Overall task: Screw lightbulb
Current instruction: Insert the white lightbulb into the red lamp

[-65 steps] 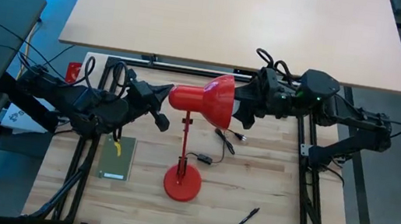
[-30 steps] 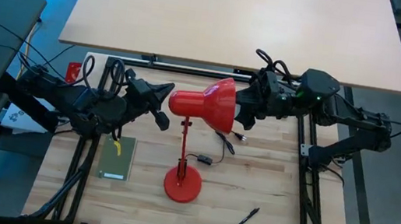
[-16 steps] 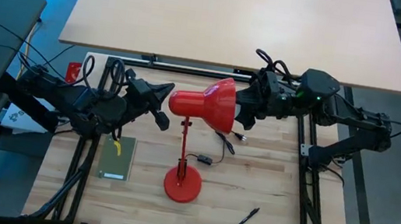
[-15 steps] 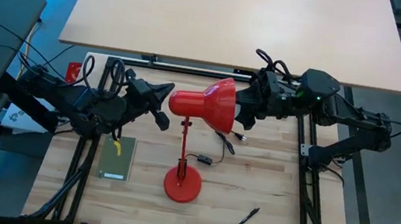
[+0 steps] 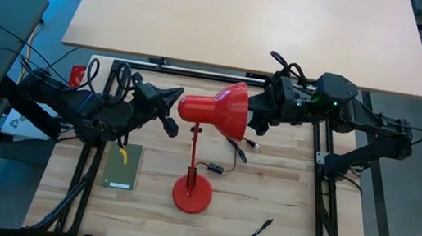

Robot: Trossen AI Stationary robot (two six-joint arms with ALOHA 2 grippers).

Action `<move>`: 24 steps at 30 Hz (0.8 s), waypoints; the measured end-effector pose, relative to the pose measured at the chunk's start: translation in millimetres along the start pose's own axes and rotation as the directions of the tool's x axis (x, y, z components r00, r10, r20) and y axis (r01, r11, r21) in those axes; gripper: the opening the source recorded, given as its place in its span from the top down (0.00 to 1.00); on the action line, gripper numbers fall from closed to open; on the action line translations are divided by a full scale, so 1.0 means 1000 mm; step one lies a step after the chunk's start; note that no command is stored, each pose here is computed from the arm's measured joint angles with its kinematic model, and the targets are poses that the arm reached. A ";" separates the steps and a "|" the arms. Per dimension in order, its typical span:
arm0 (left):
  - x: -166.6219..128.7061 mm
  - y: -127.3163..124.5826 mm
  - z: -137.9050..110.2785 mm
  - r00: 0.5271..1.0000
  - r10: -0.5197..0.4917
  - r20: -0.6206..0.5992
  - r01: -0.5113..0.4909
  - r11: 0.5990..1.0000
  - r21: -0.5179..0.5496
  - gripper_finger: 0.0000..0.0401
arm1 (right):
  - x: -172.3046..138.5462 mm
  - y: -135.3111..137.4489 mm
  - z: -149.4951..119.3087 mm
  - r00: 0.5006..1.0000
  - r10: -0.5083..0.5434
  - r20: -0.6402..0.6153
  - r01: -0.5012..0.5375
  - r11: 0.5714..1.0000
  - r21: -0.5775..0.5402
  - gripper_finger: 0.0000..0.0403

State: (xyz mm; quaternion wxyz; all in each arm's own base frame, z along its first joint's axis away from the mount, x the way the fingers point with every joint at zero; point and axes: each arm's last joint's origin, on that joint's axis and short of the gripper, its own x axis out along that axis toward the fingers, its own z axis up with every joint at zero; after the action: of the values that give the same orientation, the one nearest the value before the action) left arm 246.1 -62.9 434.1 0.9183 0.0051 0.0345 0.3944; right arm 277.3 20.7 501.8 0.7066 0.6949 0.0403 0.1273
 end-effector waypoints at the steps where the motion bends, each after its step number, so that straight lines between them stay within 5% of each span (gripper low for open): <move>1: 0.000 0.000 0.000 1.000 0.000 0.000 0.000 1.000 0.000 1.00 | 0.000 0.000 0.000 1.000 0.000 0.001 0.000 1.000 0.000 0.38; 24: 0.000 0.000 0.000 1.000 -0.001 0.000 0.001 1.000 -0.027 1.00 | 0.000 0.000 0.000 1.000 -0.003 0.006 0.003 1.000 0.004 0.38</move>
State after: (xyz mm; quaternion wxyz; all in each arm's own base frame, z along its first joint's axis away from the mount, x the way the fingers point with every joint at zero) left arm 246.1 -62.9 434.1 0.9184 -0.0073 0.0292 0.3945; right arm 277.3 20.5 501.5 0.7056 0.6965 0.0395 0.1241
